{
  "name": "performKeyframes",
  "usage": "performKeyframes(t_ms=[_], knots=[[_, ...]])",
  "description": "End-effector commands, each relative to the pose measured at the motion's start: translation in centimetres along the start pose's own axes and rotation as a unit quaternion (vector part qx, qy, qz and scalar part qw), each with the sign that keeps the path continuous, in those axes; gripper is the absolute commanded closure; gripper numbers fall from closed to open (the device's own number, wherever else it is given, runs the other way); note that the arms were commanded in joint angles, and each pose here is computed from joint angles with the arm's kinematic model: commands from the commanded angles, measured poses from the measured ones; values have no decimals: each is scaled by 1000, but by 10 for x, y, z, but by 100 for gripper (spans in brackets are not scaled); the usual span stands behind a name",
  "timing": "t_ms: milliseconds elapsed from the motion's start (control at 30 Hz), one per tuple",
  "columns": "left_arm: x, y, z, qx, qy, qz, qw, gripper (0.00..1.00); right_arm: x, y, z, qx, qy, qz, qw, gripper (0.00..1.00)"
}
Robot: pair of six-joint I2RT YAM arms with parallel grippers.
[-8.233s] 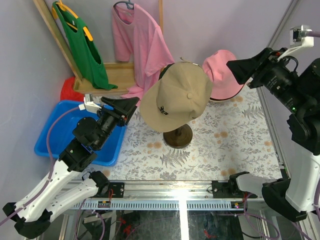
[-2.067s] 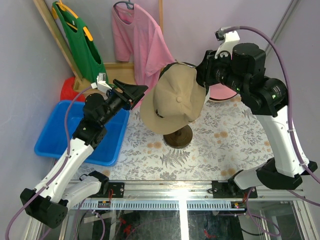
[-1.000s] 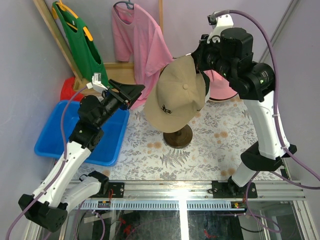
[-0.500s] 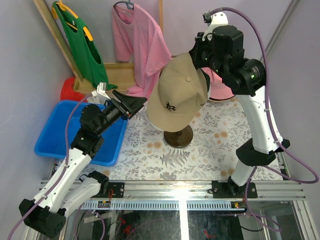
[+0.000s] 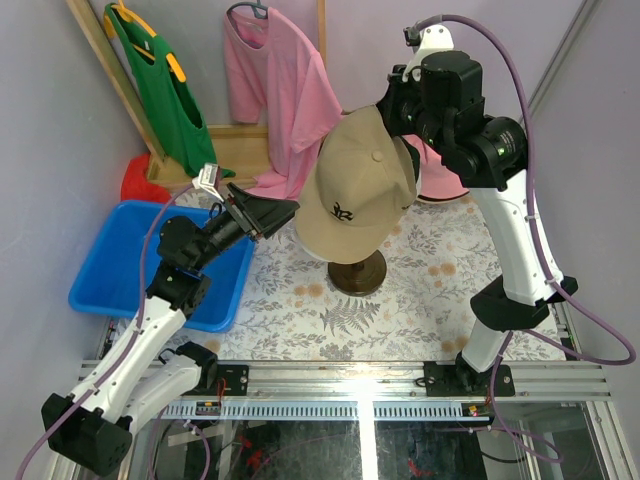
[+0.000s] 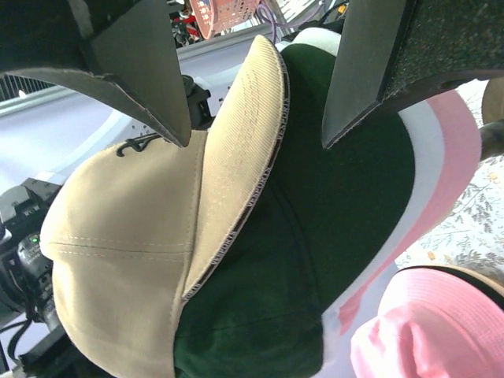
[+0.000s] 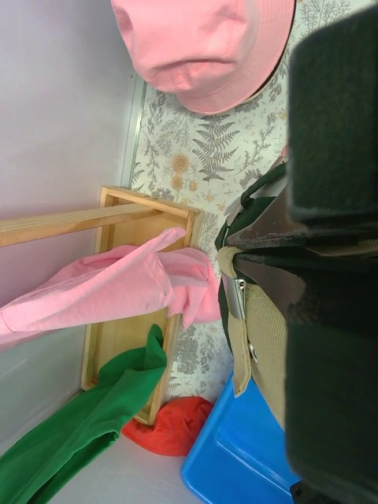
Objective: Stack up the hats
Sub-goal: Stack the hat on the hat.
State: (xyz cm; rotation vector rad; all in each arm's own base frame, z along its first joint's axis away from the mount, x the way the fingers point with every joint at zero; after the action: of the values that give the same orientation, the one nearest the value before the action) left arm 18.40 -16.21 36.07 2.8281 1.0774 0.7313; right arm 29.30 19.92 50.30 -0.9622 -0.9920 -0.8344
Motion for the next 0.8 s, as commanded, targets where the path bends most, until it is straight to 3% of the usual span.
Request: performKeyframes(t_ms=[0, 300, 767], knots=[[-2, -2, -13, -56, 14, 25, 998, 34, 8, 2, 1, -9, 8, -24, 1000, 100], [-11, 7, -14, -73, 11, 73, 995, 41, 8, 3, 2, -6, 12, -24, 1000, 100], [-8, 8, -22, -86, 24, 68, 994, 85, 7, -1, -3, -19, 7, -26, 999, 100]])
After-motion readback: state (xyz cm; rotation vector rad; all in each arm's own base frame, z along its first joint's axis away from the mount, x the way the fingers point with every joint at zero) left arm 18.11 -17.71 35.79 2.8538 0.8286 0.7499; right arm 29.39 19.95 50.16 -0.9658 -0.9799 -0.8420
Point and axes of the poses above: each gripper's point midway between its finger pads, its own y axis out along the fingers, its own z axis along the line the jaws close on, x = y × z, the point moved 8 cm from there along -y, back along the fingers, and after that the axes turned 3 degrees about y, right-handed, at the moved point
